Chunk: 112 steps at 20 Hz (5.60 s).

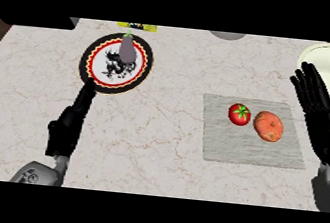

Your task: Pick the squash from the placemat and place it in the bowl

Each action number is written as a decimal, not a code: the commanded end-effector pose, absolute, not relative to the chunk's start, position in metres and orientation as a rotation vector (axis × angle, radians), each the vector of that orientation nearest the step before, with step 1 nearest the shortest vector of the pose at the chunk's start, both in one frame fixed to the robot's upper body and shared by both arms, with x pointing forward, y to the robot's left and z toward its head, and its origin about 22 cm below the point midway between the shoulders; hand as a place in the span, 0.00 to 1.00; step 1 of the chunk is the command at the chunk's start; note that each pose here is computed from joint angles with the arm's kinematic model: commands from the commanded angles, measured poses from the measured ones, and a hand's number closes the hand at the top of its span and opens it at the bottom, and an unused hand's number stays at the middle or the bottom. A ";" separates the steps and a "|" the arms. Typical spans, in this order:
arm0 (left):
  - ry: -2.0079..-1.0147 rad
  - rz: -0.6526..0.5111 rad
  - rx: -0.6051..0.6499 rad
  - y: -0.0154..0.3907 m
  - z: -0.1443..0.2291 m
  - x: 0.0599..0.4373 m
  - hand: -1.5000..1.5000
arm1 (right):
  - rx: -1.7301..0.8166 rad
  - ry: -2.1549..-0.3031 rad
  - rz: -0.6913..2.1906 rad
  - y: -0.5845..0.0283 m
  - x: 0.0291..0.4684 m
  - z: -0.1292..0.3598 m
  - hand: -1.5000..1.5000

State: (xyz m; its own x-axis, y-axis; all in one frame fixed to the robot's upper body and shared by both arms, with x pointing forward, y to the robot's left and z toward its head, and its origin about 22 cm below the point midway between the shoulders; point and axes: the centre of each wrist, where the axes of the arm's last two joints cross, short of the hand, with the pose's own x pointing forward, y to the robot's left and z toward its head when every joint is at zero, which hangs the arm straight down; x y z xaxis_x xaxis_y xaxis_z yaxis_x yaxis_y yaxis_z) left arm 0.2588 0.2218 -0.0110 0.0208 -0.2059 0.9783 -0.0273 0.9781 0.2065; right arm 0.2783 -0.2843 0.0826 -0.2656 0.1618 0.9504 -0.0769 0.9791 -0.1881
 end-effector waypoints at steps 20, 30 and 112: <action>-1.587 -0.400 -0.169 0.202 0.026 0.270 0.50 | -0.753 -1.387 0.419 -0.358 0.306 0.056 0.00; -1.569 -0.395 -0.199 0.193 0.027 0.266 0.50 | -0.553 -0.791 0.898 -0.348 0.341 0.118 0.00; -1.579 -0.348 -0.167 0.212 0.024 0.261 0.50 | -0.946 -1.423 1.383 -0.300 0.305 0.085 1.00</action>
State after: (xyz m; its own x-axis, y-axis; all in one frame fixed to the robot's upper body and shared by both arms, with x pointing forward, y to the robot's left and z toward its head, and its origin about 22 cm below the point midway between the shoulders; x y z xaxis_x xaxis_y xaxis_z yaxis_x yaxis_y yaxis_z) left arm 0.2594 0.2107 0.0264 -0.0521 -0.1228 0.9911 0.3235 0.9368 0.1331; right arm 0.3116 -0.3058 0.0519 -0.2848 0.9541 0.0926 -0.2146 0.0306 -0.9762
